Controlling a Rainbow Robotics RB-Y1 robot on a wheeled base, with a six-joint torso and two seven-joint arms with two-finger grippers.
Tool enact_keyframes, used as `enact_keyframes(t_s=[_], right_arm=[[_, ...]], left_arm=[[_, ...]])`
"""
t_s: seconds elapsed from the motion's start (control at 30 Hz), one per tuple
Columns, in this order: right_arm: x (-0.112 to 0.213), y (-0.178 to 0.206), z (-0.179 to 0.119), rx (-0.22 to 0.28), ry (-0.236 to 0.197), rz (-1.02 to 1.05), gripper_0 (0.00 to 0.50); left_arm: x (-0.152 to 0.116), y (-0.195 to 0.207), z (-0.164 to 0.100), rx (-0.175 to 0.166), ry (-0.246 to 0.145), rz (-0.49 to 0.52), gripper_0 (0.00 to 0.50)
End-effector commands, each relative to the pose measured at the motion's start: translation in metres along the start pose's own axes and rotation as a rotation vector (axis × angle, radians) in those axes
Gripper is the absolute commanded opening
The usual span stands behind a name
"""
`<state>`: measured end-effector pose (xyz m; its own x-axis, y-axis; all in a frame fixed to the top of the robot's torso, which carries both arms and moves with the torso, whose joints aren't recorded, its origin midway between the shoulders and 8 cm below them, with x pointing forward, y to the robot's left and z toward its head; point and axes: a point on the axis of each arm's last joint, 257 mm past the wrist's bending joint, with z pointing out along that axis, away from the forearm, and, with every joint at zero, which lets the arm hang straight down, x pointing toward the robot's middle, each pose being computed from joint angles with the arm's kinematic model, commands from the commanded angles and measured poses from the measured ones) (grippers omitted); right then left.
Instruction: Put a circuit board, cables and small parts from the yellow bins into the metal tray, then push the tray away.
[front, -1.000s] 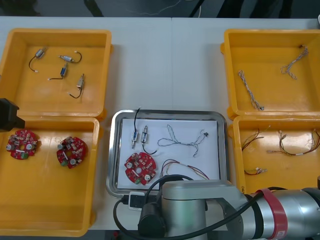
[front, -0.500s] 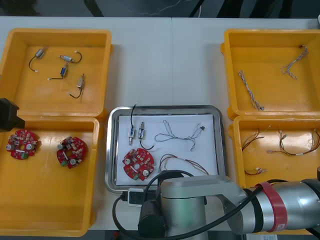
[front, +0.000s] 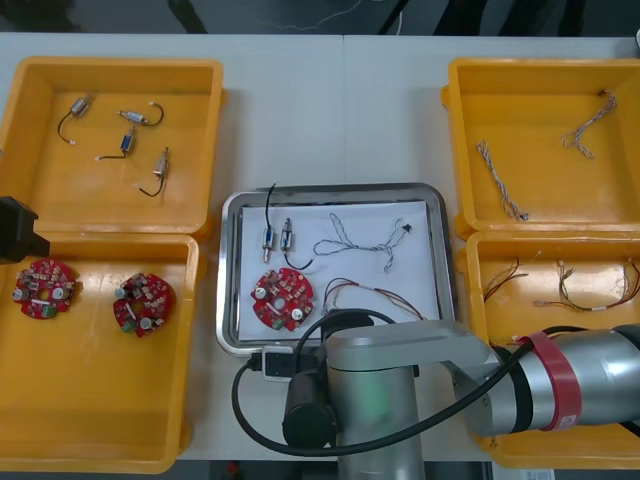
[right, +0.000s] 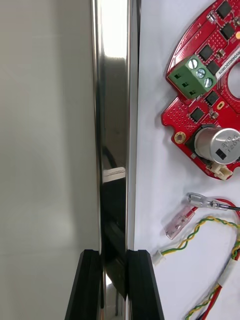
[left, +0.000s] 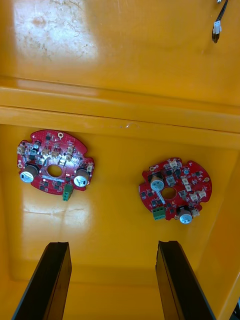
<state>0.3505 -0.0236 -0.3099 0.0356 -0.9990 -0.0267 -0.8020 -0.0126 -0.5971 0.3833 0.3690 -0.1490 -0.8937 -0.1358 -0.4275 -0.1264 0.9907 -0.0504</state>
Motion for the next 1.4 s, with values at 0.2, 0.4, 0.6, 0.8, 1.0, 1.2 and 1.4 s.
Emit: enact_keyframes(t_s=[0.2,0.4,0.6,0.8,1.0,1.2,1.4], right_arm=[[0.003,-0.051,-0.008,0.113,-0.001,0.013,0.014],[0.008,-0.084,0.001,0.174,0.044,0.018,0.013],[0.009,-0.103,0.004,0.207,0.062,0.020,0.012],[0.006,-0.110,0.002,0.222,0.059,0.016,0.006],[0.003,-0.117,-0.001,0.237,0.053,0.019,0.000],[0.001,-0.123,-0.004,0.251,0.051,0.017,0.000],[-0.001,-0.131,-0.007,0.266,0.048,0.013,0.000]], left_arm=[[-0.008,0.019,-0.017,-0.058,-0.039,0.090,0.500],[-0.008,0.019,-0.017,-0.058,-0.039,0.090,0.500],[-0.008,0.019,-0.017,-0.058,-0.039,0.090,0.500],[-0.008,0.019,-0.017,-0.058,-0.039,0.090,0.500],[-0.008,0.019,-0.017,-0.058,-0.039,0.090,0.500],[-0.008,0.019,-0.017,-0.058,-0.039,0.090,0.500],[-0.008,0.019,-0.017,-0.058,-0.039,0.090,0.500]])
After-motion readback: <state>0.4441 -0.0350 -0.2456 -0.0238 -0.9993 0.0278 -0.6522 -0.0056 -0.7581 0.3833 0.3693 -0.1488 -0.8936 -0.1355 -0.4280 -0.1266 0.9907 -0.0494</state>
